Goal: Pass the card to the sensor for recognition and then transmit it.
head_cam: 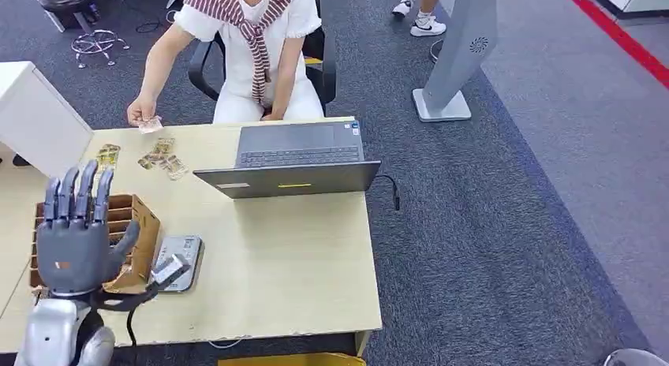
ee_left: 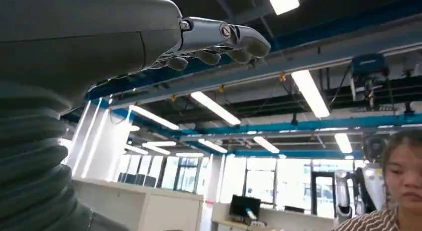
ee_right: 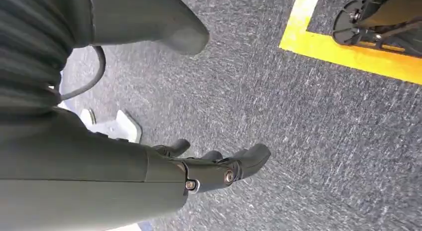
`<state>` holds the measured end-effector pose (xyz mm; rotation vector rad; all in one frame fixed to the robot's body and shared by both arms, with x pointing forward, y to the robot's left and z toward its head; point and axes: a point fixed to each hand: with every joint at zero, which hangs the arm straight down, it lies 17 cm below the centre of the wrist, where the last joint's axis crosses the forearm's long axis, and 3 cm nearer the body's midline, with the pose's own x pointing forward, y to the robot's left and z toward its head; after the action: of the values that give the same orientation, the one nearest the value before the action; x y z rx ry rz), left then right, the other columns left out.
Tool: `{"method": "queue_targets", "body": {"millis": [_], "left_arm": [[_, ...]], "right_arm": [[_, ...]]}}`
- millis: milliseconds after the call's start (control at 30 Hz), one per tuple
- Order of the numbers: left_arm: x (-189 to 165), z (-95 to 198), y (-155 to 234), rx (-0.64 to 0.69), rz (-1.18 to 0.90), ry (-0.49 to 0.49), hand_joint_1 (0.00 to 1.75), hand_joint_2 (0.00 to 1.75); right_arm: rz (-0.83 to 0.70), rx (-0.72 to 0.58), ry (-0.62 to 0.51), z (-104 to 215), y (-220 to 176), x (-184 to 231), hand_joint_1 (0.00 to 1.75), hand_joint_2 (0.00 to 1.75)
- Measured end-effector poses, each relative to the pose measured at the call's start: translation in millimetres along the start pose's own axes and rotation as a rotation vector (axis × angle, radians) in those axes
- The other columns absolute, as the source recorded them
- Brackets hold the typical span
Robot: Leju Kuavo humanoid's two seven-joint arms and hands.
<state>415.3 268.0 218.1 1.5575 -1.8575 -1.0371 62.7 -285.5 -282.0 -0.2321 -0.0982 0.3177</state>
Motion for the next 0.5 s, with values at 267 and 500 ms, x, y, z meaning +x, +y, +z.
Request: {"method": "queue_targets", "body": {"millis": [267,500], "left_arm": [[25.8,70.2,-14.0,-0.085,0.046,-0.066,0.00,1.75],[14.8,97.9,-47.7,-0.191,0.030,-0.029,0.00,1.75]], "right_arm": [[-0.013,0.004,0.004,0.0,1.3,-4.1,0.00,1.75],[-0.001,0.010,-0.003,0.1,2.4,-3.8,0.00,1.75]]}}
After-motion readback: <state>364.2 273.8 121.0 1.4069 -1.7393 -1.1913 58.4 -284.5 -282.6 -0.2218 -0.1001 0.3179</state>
